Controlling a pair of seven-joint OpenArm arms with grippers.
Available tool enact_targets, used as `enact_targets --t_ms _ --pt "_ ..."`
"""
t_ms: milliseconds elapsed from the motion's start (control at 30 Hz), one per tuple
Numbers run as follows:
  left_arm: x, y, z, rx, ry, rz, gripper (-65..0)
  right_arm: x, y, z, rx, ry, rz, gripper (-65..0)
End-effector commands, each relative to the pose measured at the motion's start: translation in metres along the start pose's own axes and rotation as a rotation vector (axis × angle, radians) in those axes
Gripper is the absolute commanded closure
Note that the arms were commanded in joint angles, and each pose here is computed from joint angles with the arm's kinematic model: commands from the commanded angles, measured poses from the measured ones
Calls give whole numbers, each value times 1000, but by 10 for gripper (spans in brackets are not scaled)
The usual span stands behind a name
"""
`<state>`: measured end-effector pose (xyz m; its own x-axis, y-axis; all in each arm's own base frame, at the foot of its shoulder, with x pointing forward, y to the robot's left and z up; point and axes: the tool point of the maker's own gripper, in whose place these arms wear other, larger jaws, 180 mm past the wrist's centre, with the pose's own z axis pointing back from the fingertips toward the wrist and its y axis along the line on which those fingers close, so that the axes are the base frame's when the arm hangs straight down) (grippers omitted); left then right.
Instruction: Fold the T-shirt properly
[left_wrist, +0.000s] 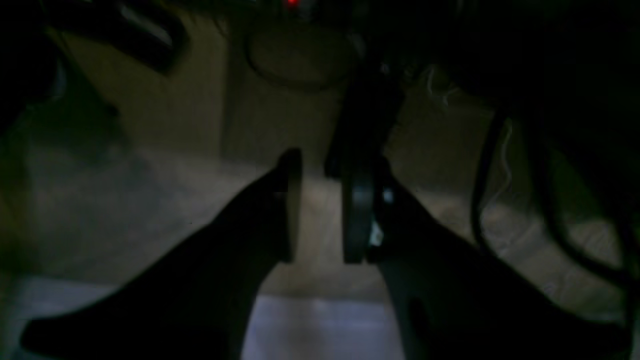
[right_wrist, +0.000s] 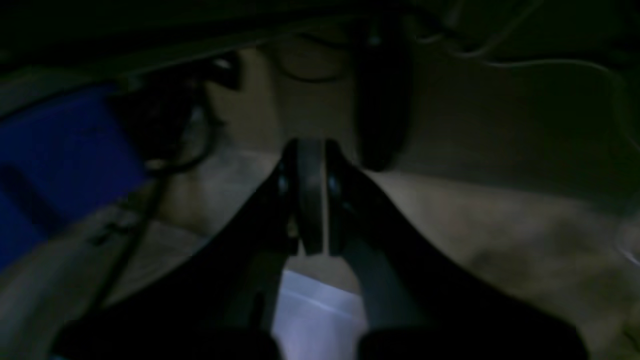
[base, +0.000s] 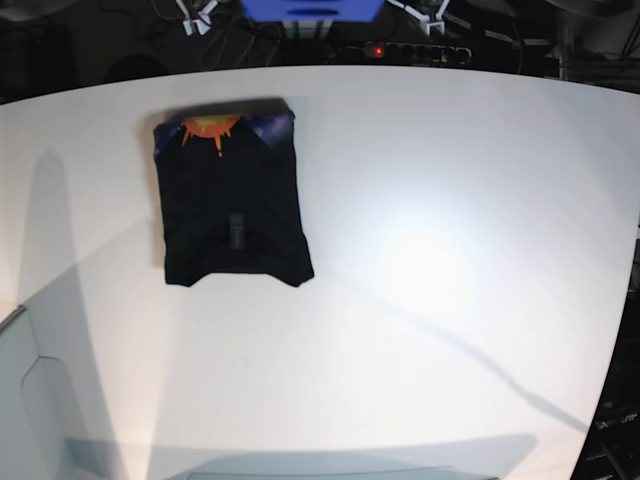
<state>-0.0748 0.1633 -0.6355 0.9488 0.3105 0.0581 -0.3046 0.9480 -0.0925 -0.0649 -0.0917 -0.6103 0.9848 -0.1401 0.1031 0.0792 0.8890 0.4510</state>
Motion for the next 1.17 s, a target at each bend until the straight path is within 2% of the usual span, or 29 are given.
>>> enact_targets --t_ms 0,100,167,367,433,500,533,633,800,1000,1133 --pt "6 11 -1 17 -16 1 -139 -7 0 0 4 -9 -11 0" --pt "5 19 -8 36 -2 17 -139 -15 -13 -11 -127 -48 -9 0" --pt "6 14 -11 25 8 -14 -139 -16 -23 -13 -210 -74 20 0" --pt "16 7 -14 1 16 -119 -138 3 -47 -16 -436 -100 176 0" --pt "23 0 -17 -11 8 -141 -106 19 -49 -18 -500 -117 227 0" --pt "29 -3 -18 -13 0 -147 -17 30 -56 -16 -562 -130 266 0" --pt "29 1 -18 7 -1 -151 0 34 -60 -14 -590 -135 286 0" --pt "27 -2 -20 42 -1 -156 -8 47 -67 -9 -667 -147 333 0" --pt "36 -13 -23 30 -16 -159 -3 52 -69 -4 -729 -151 372 0" --pt "32 -21 -24 14 -2 -225 -3 52 -66 -6 -726 -152 368 0" --pt "32 -21 -24 13 -2 -226 -3 51 -58 -11 -712 -154 363 0"
